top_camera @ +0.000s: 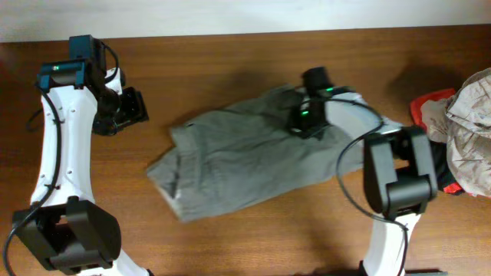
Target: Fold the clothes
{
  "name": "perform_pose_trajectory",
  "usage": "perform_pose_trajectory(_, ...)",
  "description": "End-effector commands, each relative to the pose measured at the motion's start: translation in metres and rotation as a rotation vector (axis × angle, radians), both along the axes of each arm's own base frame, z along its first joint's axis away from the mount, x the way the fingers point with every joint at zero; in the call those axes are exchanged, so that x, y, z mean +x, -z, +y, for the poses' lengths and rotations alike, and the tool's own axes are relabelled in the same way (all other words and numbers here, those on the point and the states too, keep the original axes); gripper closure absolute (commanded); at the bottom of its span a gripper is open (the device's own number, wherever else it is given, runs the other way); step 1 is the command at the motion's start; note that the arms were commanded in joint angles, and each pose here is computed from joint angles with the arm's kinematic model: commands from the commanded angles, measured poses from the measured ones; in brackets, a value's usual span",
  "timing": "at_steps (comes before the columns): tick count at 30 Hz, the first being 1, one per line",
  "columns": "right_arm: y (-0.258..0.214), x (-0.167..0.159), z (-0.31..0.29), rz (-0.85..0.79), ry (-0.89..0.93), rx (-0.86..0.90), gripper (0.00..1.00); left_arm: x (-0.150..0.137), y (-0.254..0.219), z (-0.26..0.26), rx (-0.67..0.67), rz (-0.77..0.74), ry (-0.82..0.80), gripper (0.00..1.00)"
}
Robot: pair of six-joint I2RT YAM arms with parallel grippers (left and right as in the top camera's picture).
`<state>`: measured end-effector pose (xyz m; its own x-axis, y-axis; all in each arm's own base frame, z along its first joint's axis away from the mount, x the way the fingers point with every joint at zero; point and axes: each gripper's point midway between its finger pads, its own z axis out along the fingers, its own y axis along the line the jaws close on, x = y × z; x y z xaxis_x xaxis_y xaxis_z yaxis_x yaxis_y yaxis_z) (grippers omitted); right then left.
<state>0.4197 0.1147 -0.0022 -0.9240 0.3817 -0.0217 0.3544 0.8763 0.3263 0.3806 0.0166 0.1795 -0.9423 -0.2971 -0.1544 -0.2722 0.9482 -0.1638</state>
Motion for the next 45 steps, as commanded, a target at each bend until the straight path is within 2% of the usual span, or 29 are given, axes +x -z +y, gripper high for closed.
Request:
perform_pose_trajectory(1, 0.042, -0.025, -0.043, 0.133, 0.042, -0.061, 0.92, 0.005, -0.008, -0.012, -0.045, -0.044, 0.036, 0.29)
perform_pose_trajectory(6, 0.005, -0.026, -0.009, 0.089, -0.038, 0.099, 0.74, 0.018, -0.009, -0.041, -0.098, -0.096, 0.121, 0.25)
perform_pose_trajectory(7, -0.005, -0.025, -0.006, 0.070, -0.038, 0.109, 0.66, 0.018, -0.006, -0.044, -0.099, -0.087, 0.129, 0.25)
perform_pose_trajectory(11, -0.062, -0.013, -0.002, -0.078, -0.055, 0.105, 0.43, 0.016, 0.025, -0.067, -0.151, -0.020, 0.172, 0.21)
perform_pose_trajectory(15, -0.120, -0.013, 0.002, -0.236, -0.110, 0.073, 0.37, 0.023, 0.061, -0.092, -0.235, 0.014, 0.213, 0.21)
perform_pose_trajectory(18, -0.163, -0.026, 0.007, -0.340, -0.176, 0.048, 0.37, 0.033, 0.095, -0.104, -0.263, 0.049, 0.232, 0.22)
perform_pose_trajectory(24, -0.208, -0.049, 0.004, -0.428, -0.208, 0.040, 0.37, 0.055, 0.129, -0.120, -0.354, 0.031, 0.235, 0.23)
perform_pose_trajectory(25, -0.211, -0.051, 0.002, -0.433, -0.206, 0.034, 0.37, 0.058, 0.131, -0.124, -0.380, 0.029, 0.227, 0.26)
perform_pose_trajectory(27, -0.214, -0.054, 0.000, -0.435, -0.203, 0.024, 0.37, 0.060, 0.133, -0.131, -0.425, 0.026, 0.228, 0.40)
perform_pose_trajectory(28, -0.214, -0.055, -0.001, -0.430, -0.202, 0.024, 0.37, 0.059, 0.134, -0.134, -0.445, 0.030, 0.231, 0.53)
perform_pose_trajectory(29, -0.213, -0.057, -0.001, -0.423, -0.203, 0.023, 0.37, 0.058, 0.132, -0.138, -0.473, 0.036, 0.233, 0.75)
perform_pose_trajectory(31, -0.209, -0.060, -0.005, -0.403, -0.198, -0.001, 0.38, 0.054, 0.124, -0.148, -0.546, 0.044, 0.241, 0.99)
perform_pose_trajectory(34, -0.203, -0.063, -0.015, -0.378, -0.181, -0.055, 0.38, 0.047, 0.104, -0.156, -0.620, 0.044, 0.248, 1.00)
perform_pose_trajectory(36, -0.199, -0.067, -0.023, -0.354, -0.169, -0.098, 0.38, 0.036, 0.078, -0.153, -0.598, 0.025, 0.276, 0.99)
perform_pose_trajectory(42, -0.199, -0.066, -0.025, -0.361, -0.190, -0.116, 0.37, 0.002, -0.015, -0.138, -0.447, -0.140, 0.353, 1.00)
perform_pose_trajectory(45, -0.201, -0.062, -0.024, -0.381, -0.187, -0.114, 0.37, -0.011, -0.039, -0.136, -0.371, -0.200, 0.378, 0.99)
